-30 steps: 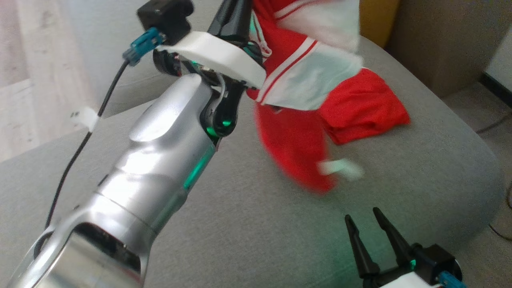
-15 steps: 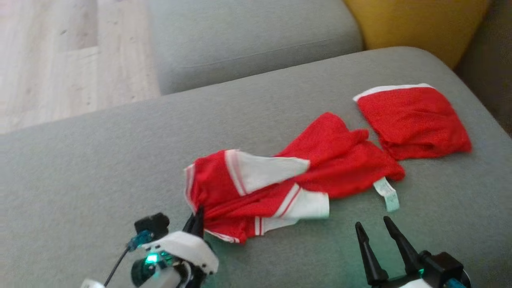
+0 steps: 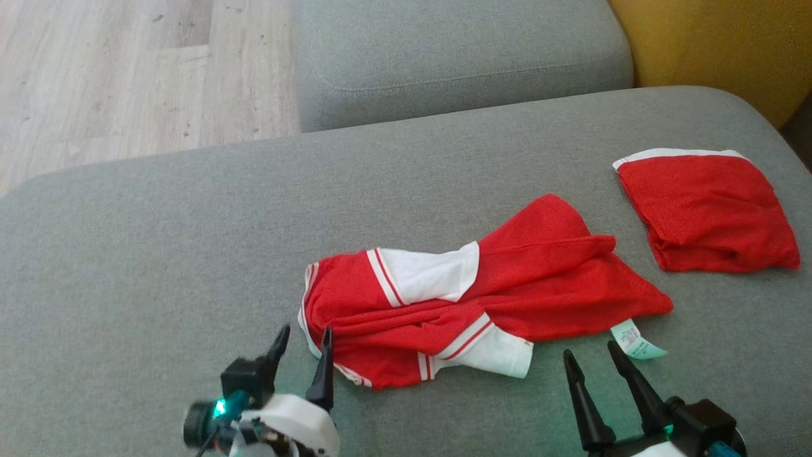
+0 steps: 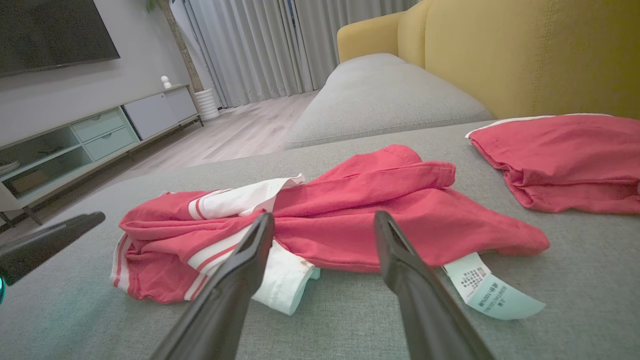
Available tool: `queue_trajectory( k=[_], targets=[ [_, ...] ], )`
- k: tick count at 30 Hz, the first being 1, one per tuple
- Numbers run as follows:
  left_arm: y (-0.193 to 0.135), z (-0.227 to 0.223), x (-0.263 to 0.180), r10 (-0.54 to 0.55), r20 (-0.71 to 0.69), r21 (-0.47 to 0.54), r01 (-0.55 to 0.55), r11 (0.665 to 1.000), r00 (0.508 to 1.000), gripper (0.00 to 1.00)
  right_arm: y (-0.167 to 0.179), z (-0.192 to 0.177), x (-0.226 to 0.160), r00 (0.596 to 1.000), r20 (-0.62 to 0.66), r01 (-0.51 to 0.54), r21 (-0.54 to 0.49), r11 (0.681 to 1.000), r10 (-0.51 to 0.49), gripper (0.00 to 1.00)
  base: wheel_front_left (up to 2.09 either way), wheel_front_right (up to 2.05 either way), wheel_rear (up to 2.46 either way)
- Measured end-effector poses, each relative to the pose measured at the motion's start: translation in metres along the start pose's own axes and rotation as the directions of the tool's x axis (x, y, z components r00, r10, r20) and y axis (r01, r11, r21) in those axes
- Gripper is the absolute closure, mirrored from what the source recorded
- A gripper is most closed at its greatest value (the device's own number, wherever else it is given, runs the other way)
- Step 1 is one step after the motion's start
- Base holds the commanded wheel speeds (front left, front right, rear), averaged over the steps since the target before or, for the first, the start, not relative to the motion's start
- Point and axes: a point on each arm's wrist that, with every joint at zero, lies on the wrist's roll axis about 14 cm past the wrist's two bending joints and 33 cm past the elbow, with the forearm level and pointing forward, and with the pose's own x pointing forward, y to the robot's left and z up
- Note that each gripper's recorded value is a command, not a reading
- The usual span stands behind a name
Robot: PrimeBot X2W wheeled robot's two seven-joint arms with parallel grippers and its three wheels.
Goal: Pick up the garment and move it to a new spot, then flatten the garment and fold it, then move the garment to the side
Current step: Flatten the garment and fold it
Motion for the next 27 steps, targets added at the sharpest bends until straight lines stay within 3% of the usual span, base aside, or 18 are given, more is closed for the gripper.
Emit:
queue_trajectory(
  k=[5, 6, 10, 14, 19, 24, 27],
  targets=[
    [-0.017, 0.039, 0.009, -0.093, 0.115, 0.203, 0.069, 0.977, 0.989, 0.0, 0.001, -0.002, 0.001, 1.0, -0.011, -0.007, -0.002, 1.0, 0.007, 0.0, 0.0, 0.0, 0.0],
    [-0.017, 0.039, 0.009, -0.093, 0.115, 0.203, 0.069, 0.977, 0.989, 0.0, 0.001, -0.002, 0.001, 1.0, -0.011, -0.007, -0.002, 1.0, 0.007, 0.0, 0.0, 0.0, 0.0],
    [-0.052, 0.071, 0.031, -0.239, 0.149, 0.358, 0.173, 0.918, 0.96, 0.0, 0.005, -0.009, 0.002, 0.999, -0.036, -0.023, -0.001, 1.0, 0.023, 0.0, 0.0, 0.0, 0.0],
    [-0.085, 0.096, 0.062, -0.34, 0.137, 0.444, 0.249, 0.861, 0.93, 0.0, 0.005, -0.016, 0.003, 0.998, -0.064, -0.024, 0.012, 1.0, 0.025, 0.0, 0.0, 0.0, 0.0],
    [-0.108, 0.073, 0.093, -0.416, -0.01, 0.505, 0.364, 0.783, 0.909, 0.0, -0.009, -0.013, 0.017, 0.998, -0.067, -0.006, -0.011, 1.0, 0.005, 0.0, 0.0, 0.0, 0.0],
    [-0.097, 0.04, 0.117, -0.404, -0.138, 0.53, 0.412, 0.741, 0.904, 0.0, -0.02, -0.019, 0.021, 0.995, -0.095, 0.027, -0.01, 1.0, -0.027, 0.0, 0.0, 0.0, 0.0],
    [-0.105, 0.029, 0.127, -0.442, -0.186, 0.528, 0.468, 0.708, 0.878, 0.0, -0.024, -0.025, 0.021, 0.992, -0.116, 0.044, -0.006, 0.999, -0.044, 0.0, 0.0, 0.0, 0.0]
  ],
)
